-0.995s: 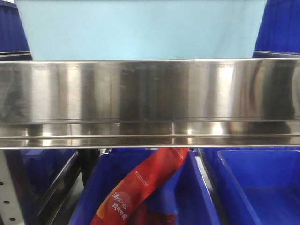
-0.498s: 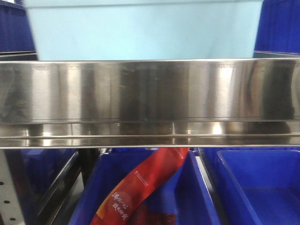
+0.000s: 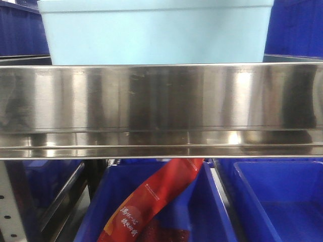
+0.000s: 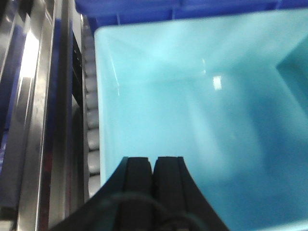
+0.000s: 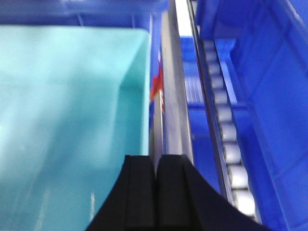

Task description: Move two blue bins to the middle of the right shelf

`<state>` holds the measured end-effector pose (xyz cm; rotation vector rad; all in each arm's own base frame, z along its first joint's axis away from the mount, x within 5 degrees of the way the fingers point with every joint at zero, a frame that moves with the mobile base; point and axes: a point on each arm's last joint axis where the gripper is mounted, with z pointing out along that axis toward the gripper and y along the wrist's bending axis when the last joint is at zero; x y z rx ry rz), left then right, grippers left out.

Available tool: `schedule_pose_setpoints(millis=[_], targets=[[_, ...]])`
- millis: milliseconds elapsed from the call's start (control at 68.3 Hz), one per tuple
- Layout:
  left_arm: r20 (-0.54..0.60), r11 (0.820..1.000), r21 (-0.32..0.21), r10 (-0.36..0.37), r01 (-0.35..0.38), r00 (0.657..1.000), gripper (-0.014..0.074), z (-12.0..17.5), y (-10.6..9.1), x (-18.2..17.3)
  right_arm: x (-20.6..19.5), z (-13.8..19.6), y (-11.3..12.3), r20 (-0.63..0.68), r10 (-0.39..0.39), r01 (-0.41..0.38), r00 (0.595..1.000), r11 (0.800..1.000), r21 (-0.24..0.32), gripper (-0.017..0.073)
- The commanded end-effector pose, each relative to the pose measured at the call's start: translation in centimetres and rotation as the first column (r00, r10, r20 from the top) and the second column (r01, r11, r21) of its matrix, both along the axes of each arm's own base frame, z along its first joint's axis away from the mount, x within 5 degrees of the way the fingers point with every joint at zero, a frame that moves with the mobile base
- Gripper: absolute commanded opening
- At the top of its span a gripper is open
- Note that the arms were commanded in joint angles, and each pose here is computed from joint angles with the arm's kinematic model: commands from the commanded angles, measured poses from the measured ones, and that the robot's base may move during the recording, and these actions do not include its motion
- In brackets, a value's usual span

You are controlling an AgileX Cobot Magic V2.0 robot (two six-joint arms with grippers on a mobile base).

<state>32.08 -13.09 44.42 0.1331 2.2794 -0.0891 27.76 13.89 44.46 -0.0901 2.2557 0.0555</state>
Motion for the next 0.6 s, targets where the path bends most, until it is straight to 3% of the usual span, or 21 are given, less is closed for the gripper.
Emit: schedule_pose_setpoints(millis=[0,146,293,468,585], targets=[[0.029,1.0,-0.017,-0.018,0.018,0.999,-0.011,1.3,0.2,-1.1,-0.7,1.5,-0.4,0.081,0.023,-0.025,0.996,0.999,0.021,-0.0165],[0.121,0.993,-0.098,-0.056,0.068,0.991,-0.0111,2.6,0.3,-2.7,-1.7,1.8,-0.8,0.147,0.056,-0.063,0.988,0.997,0.049,-0.0165],[0.246,0.979,-0.144,-0.105,0.143,0.964,-0.0111,1.6,0.8,-5.7,-4.6,0.2,-1.9,0.262,0.133,-0.16,0.956,0.984,0.084,-0.0165],[0.419,0.955,-0.193,-0.126,0.224,0.899,-0.0111,0.1,2.3,-9.7,-9.2,-1.2,-3.9,0.452,0.207,-0.282,0.868,0.954,0.105,-0.0165],[0.495,0.941,-0.208,-0.132,0.265,0.859,-0.0111,-1.5,3.4,-12.2,-11.4,-2.1,-5.1,0.493,0.215,-0.308,0.843,0.945,0.113,-0.0165]])
